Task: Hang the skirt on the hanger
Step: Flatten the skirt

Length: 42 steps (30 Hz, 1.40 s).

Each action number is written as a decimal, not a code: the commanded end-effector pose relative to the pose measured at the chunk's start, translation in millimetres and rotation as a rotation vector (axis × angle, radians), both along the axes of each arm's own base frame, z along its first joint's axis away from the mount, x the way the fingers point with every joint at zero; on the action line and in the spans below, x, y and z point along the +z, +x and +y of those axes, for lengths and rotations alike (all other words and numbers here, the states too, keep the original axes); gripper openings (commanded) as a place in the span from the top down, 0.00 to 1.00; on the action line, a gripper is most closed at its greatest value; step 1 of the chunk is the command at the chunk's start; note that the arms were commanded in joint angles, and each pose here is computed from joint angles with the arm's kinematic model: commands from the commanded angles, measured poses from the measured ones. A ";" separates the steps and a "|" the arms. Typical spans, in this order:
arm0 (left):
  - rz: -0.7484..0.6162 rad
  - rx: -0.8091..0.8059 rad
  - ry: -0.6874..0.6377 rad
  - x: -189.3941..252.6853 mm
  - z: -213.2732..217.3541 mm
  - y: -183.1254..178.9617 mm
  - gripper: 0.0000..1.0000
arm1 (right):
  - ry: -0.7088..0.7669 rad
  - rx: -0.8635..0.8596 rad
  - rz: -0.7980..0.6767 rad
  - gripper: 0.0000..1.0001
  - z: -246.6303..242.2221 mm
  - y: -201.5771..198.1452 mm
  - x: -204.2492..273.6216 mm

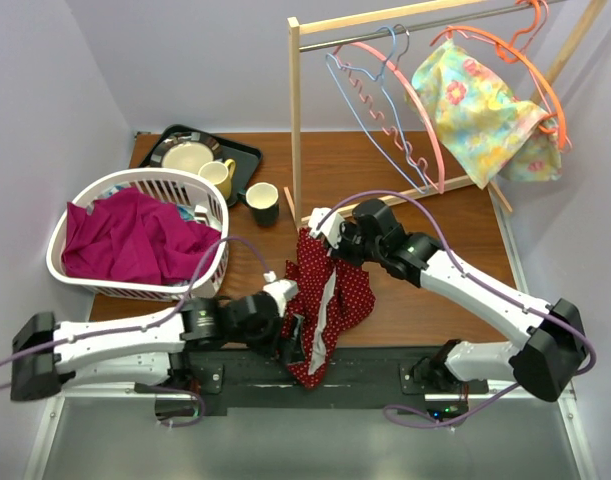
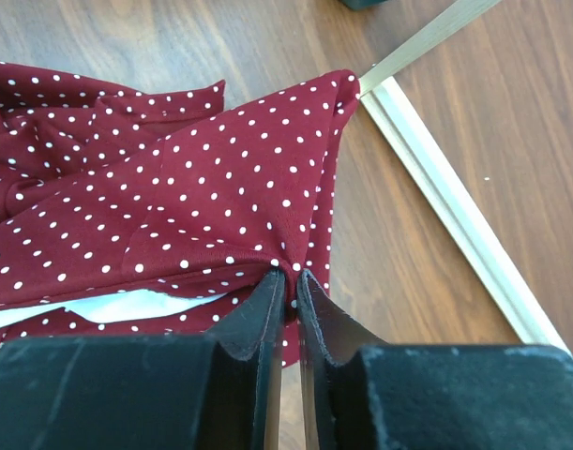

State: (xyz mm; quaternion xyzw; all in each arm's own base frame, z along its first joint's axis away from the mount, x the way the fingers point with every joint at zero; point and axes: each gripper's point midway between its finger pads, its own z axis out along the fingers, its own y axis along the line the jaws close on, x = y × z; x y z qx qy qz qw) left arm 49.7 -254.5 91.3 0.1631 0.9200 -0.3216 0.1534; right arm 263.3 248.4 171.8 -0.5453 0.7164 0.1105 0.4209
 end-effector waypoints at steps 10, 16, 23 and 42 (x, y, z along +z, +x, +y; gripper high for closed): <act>-0.205 0.156 0.362 -13.6 -30.6 4.7 0.28 | 0.054 -0.074 0.025 0.84 -0.2 6.2 2.3; -0.217 0.121 0.528 -32.3 -15.1 -19.2 0.28 | 0.067 -0.143 0.020 0.84 -9.1 16.4 4.6; -0.242 0.135 0.610 -38.0 3.2 -34.3 0.66 | 0.061 -0.170 0.038 0.83 -15.9 17.2 -2.1; -0.197 0.197 0.321 3.3 11.3 -28.3 1.00 | 0.050 -0.144 0.116 1.00 -14.0 10.3 -17.6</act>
